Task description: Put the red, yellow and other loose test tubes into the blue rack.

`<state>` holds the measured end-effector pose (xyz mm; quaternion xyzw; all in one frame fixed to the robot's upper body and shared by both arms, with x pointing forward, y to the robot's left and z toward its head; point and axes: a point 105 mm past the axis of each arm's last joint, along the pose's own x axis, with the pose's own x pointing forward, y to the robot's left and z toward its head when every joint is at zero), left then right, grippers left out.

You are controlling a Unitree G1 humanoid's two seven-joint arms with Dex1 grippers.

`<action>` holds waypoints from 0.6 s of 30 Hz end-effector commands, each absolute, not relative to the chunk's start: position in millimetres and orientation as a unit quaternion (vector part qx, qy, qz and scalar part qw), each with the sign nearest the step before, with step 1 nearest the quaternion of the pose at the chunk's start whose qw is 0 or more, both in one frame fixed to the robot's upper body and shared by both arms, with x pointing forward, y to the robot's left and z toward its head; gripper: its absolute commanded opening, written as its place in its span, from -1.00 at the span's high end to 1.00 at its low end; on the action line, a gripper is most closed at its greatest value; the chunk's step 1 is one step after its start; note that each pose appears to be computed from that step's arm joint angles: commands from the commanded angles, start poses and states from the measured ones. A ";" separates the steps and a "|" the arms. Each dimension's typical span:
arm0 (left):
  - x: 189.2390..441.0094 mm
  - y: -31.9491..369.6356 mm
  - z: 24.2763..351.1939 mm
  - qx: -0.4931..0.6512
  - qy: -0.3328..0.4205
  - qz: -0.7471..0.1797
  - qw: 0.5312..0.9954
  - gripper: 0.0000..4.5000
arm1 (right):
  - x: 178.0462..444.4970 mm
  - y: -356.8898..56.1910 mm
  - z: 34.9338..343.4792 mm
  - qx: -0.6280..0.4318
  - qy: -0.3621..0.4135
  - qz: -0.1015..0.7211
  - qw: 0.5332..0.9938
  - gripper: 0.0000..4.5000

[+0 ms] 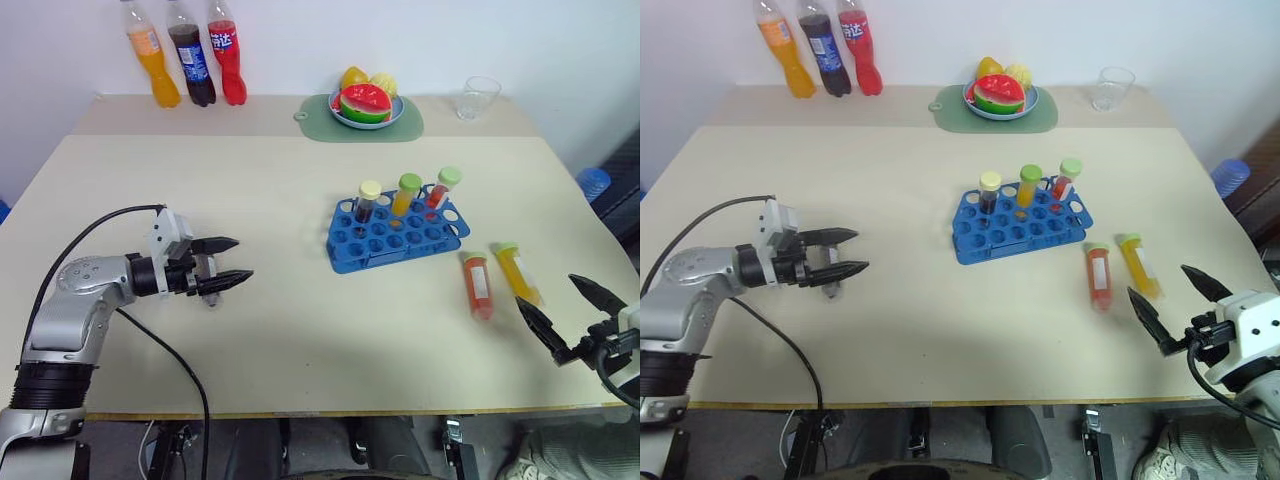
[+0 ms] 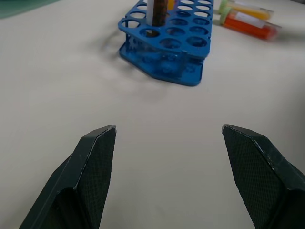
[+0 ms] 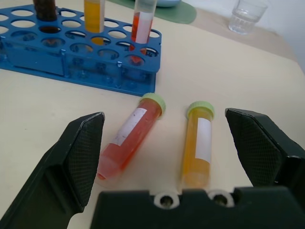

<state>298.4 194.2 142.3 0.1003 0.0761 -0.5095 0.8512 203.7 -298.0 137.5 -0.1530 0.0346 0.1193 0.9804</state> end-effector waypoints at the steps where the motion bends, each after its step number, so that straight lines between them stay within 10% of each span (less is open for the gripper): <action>1: 296.2 195.8 156.1 0.109 0.053 -0.513 0.850 -0.62 | 202.0 -297.1 153.7 -0.168 0.011 0.120 0.978 -1.00; 18: 286.2 172.3 173.2 0.097 0.007 -0.599 0.795 -0.62 | 226.3 -296.1 158.0 -0.157 0.024 0.126 0.979 -1.00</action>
